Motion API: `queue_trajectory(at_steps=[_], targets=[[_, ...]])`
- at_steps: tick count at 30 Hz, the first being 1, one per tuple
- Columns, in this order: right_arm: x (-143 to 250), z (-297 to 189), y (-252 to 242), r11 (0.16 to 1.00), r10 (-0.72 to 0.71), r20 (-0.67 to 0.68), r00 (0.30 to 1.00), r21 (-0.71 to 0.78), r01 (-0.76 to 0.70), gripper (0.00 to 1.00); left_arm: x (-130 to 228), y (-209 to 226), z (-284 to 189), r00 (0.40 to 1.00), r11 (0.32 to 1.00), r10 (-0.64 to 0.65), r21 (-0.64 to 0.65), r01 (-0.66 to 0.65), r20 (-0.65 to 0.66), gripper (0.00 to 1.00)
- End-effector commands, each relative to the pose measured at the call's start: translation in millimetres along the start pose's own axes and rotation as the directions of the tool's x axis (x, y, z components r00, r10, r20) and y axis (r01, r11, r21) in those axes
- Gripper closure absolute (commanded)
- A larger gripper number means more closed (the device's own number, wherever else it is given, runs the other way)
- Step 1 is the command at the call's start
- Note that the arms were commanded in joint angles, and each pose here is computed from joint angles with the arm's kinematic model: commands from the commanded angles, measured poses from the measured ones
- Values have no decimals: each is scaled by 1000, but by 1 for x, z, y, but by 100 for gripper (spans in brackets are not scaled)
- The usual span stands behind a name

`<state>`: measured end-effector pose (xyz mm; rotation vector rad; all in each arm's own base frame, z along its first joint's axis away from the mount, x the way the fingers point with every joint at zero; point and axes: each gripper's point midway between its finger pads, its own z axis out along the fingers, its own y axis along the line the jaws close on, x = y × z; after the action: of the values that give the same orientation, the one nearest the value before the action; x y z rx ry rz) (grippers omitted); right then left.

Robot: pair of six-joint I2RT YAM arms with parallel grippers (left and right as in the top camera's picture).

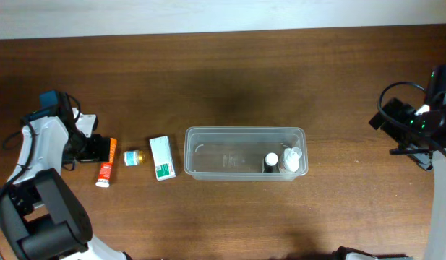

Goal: Pack container
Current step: 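Move the left gripper to the orange tube and grasp it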

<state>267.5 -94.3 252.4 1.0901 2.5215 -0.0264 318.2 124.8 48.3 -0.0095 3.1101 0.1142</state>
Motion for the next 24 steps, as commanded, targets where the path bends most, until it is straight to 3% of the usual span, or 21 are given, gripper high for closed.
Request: queue_trajectory(at_steps=[1, 8, 21, 24], targets=[[-2, -2, -1, 1000, 7, 10, 1000, -1, -7, 2, -9, -4, -2, 999, 999, 48, 10, -48, 19, 8], [-2, -2, -1, 1000, 7, 10, 1000, -1, -7, 2, -13, -19, -3, 996, 994, 73, 83, -77, 49, 8], [-2, -2, -1, 1000, 7, 10, 1000, -1, -7, 2, -11, -11, 24, 995, 994, 101, 50, -100, -17, 11], [-2, -2, -1, 1000, 7, 10, 1000, -1, -7, 2, -9, -14, 34, 993, 993, 107, 61, -104, -42, 20]])
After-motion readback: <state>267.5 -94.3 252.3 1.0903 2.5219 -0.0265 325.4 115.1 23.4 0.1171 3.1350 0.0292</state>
